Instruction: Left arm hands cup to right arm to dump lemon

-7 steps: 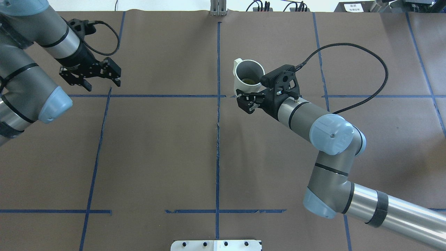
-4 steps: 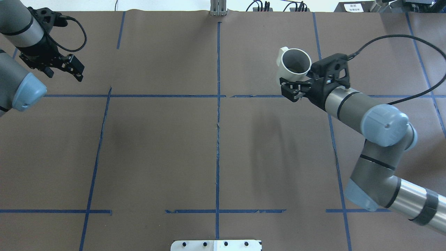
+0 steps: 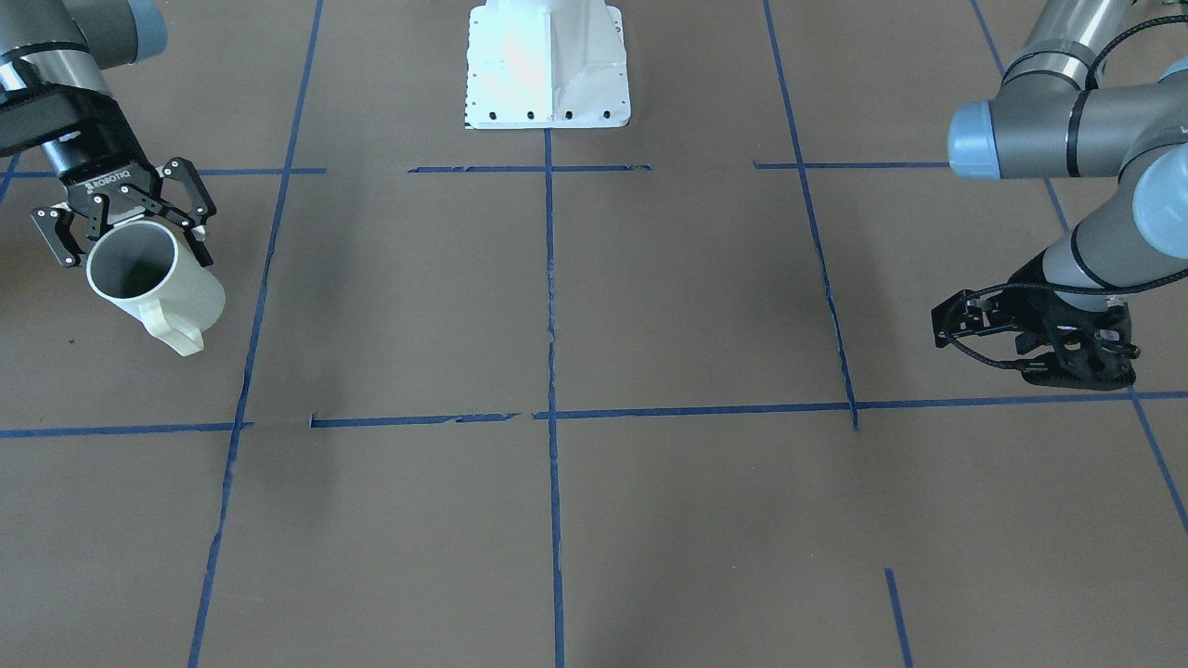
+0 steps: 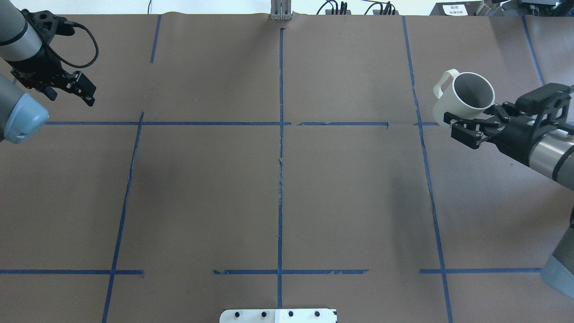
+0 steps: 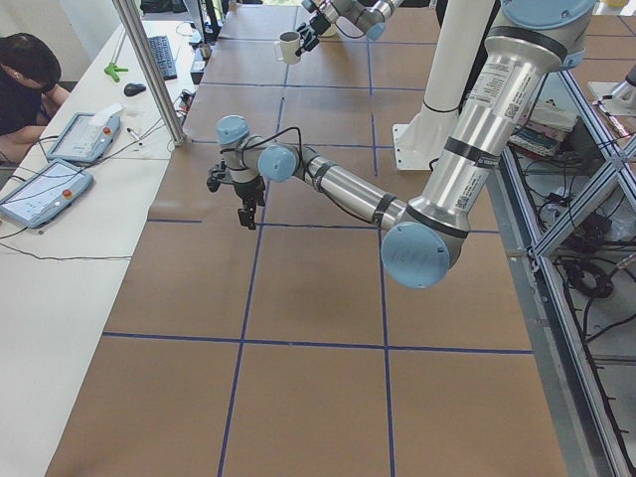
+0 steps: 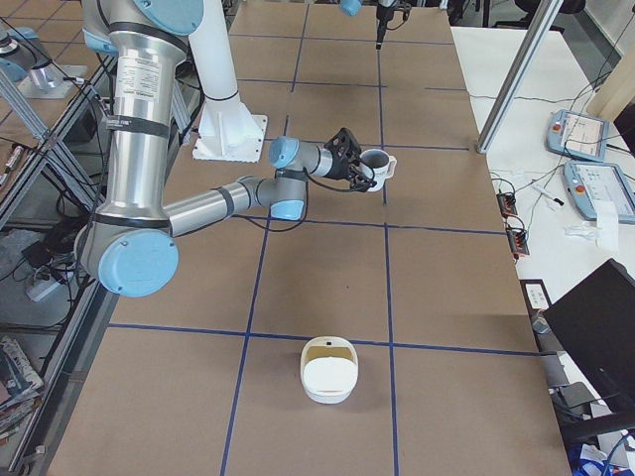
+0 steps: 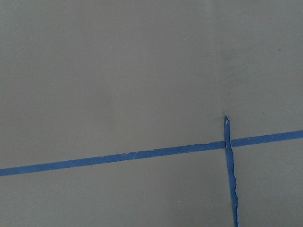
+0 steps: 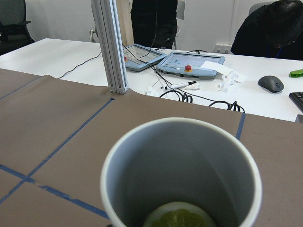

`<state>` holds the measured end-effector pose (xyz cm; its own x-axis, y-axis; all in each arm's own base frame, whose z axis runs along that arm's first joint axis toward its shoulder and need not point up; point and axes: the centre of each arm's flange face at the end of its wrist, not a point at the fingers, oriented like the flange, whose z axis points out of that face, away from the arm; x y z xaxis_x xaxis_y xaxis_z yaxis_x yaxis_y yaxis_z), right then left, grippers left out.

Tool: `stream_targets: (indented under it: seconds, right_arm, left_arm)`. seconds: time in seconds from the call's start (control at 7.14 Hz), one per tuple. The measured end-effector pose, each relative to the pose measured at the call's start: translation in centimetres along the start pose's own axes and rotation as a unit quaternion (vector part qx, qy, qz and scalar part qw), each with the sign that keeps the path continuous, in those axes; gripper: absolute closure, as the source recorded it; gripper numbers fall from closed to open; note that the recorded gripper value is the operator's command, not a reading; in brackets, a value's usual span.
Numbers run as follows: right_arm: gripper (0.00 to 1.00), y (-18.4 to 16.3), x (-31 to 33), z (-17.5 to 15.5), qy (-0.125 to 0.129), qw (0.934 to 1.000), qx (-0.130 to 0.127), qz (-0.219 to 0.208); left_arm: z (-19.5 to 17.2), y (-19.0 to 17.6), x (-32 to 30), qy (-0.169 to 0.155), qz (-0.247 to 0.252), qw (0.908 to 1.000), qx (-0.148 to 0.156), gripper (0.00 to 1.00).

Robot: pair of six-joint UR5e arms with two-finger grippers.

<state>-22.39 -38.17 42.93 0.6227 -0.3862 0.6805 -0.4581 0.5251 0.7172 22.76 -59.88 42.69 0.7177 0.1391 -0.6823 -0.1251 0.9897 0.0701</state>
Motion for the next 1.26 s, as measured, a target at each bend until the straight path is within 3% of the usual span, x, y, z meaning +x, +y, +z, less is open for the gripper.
stream_targets:
  seconds: [0.28,0.84,1.12,1.26]
  right_arm:
    - [0.95,1.9,5.0,-3.9,-0.003,0.9998,0.004,0.019]
    - [0.95,5.9,22.6,-10.2,-0.027,0.9975,-0.034,0.056]
    - [0.96,10.8,27.0,-13.3,-0.044,0.9927,-0.021,0.11]
    - [0.96,12.8,28.2,-15.0,-0.058,0.9864,-0.008,0.153]
  left_arm:
    - [0.1,0.0,0.0,0.0,0.0,1.0,0.0,0.0]
    - [-0.2,0.0,0.3,0.001,0.002,1.0,0.002,0.0]
    - [-0.3,0.0,0.5,0.002,0.0,1.0,0.003,0.0]
    - [-0.4,0.0,0.6,0.002,-0.006,1.0,0.003,0.0]
